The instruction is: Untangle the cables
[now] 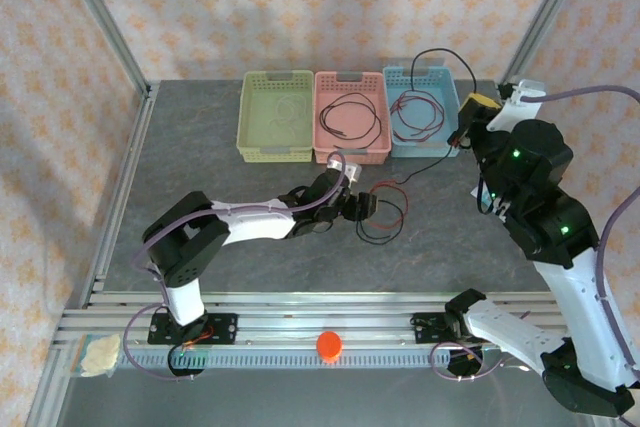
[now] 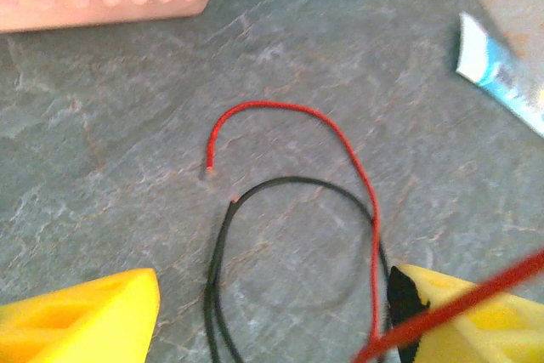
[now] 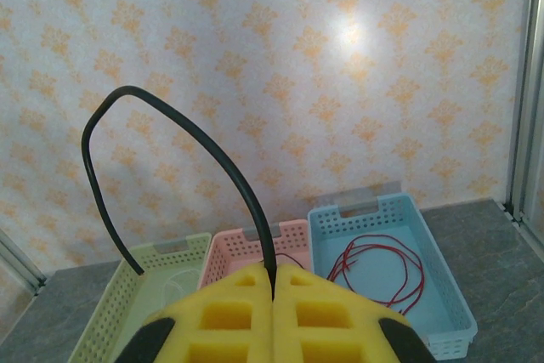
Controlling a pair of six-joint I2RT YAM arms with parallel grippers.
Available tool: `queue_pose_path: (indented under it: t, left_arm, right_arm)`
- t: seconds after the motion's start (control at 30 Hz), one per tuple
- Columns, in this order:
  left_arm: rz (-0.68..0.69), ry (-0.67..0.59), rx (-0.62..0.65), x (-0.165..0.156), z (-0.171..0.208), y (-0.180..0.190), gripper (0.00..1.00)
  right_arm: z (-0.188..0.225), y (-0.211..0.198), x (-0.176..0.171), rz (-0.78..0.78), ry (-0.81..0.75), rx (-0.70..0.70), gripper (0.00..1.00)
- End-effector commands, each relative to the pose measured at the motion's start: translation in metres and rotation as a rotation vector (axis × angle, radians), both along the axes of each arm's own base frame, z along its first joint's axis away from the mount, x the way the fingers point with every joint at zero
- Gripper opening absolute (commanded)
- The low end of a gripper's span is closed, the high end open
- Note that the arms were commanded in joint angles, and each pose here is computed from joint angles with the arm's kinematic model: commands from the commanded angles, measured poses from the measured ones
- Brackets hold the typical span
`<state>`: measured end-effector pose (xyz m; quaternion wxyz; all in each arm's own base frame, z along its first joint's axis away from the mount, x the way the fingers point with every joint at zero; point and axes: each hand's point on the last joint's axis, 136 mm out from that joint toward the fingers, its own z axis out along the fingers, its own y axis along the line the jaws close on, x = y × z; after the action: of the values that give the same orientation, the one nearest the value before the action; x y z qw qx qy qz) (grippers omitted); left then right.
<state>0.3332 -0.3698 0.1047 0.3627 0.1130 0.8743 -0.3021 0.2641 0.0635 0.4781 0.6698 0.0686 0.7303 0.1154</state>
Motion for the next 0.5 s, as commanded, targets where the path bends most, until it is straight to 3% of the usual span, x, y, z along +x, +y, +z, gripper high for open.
queue_pose_path:
  t: [0.0,0.47]
  left_arm:
    - [-0.034,-0.074,-0.057,0.005,0.03,-0.007,0.69]
    - [-0.135,-0.06,-0.082,0.004,0.025,-0.031,0.6]
  right_arm:
    - [0.0,0.007,0.002,0.029,-0.01,0.024,0.0]
    - [-0.005,0.01,0.003,0.042,0.001,0.035,0.0]
